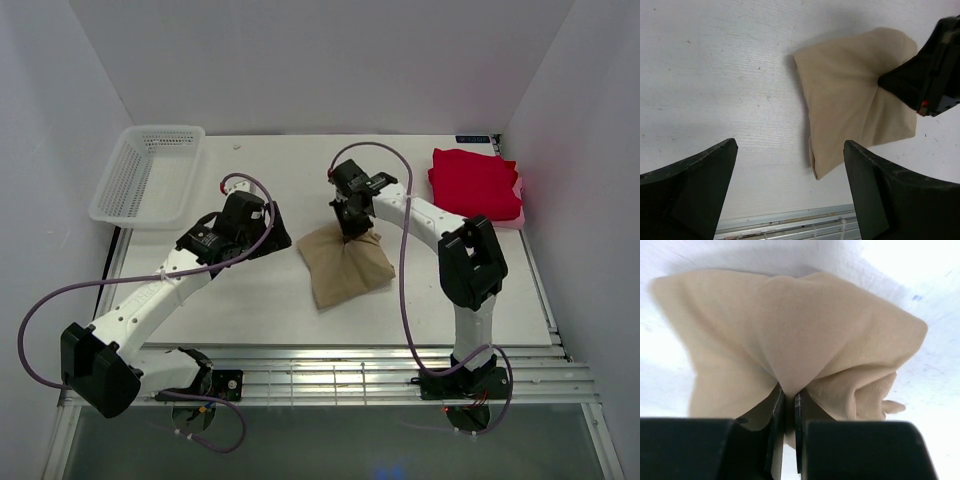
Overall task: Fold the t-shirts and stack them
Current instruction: Move the tshirt to the center of the board
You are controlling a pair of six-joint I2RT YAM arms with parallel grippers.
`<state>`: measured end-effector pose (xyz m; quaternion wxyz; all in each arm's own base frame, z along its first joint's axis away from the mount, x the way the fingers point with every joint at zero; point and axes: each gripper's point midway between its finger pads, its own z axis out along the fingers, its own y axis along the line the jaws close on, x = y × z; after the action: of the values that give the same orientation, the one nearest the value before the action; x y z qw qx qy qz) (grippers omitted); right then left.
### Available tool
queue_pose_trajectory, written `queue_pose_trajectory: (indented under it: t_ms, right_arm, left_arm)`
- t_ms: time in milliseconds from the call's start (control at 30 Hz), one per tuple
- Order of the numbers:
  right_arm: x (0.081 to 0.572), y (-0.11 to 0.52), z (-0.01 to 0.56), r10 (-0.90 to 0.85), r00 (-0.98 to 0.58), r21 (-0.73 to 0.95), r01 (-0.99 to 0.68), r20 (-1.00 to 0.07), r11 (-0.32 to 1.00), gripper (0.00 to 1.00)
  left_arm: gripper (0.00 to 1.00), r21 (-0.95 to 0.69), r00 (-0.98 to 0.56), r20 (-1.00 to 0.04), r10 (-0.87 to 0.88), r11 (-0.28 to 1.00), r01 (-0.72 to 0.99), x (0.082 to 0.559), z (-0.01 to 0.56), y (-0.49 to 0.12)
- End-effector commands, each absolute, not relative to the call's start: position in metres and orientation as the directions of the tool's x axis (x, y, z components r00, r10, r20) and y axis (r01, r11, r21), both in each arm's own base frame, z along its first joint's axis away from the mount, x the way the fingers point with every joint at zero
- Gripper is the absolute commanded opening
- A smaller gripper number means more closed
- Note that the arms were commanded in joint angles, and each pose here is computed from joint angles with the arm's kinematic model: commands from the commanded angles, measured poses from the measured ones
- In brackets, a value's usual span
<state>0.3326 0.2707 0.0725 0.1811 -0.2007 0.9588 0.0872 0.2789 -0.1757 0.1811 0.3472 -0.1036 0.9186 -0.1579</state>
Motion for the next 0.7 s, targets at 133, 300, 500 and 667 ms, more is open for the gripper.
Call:
queue_pose_trajectory:
  t_ms: [133,300,500,667]
  right_arm:
    - [0.357,0.306,0.265,-0.253,-0.661,0.132,-0.474,-0.706,0.871,0.08]
    - [0.304,0.283,0.254,-0.250,-0.705,0.155,-0.457,-0.663,0.876,0.08]
    - [0.183,0.209,0.091,-0.336,-0.895,0.097,-0.378,-0.293,0.921,0.18]
    - [0.148,0.175,0.060,-0.345,-0.912,0.038,-0.361,-0.220,0.932,0.76]
  left_arm:
    - [0.98,-0.379,-0.705,-0.613,-0.357,0.916,-0.134,0.276,0.183,-0.165]
    - [0.98,-0.385,-0.711,-0.607,-0.355,0.914,-0.128,0.277,0.179,-0.168]
    - [0.98,-0.387,-0.722,-0.591,-0.360,0.912,-0.138,0.271,0.170,-0.166]
    - [0.98,-0.392,-0.726,-0.584,-0.362,0.910,-0.138,0.268,0.166,-0.166]
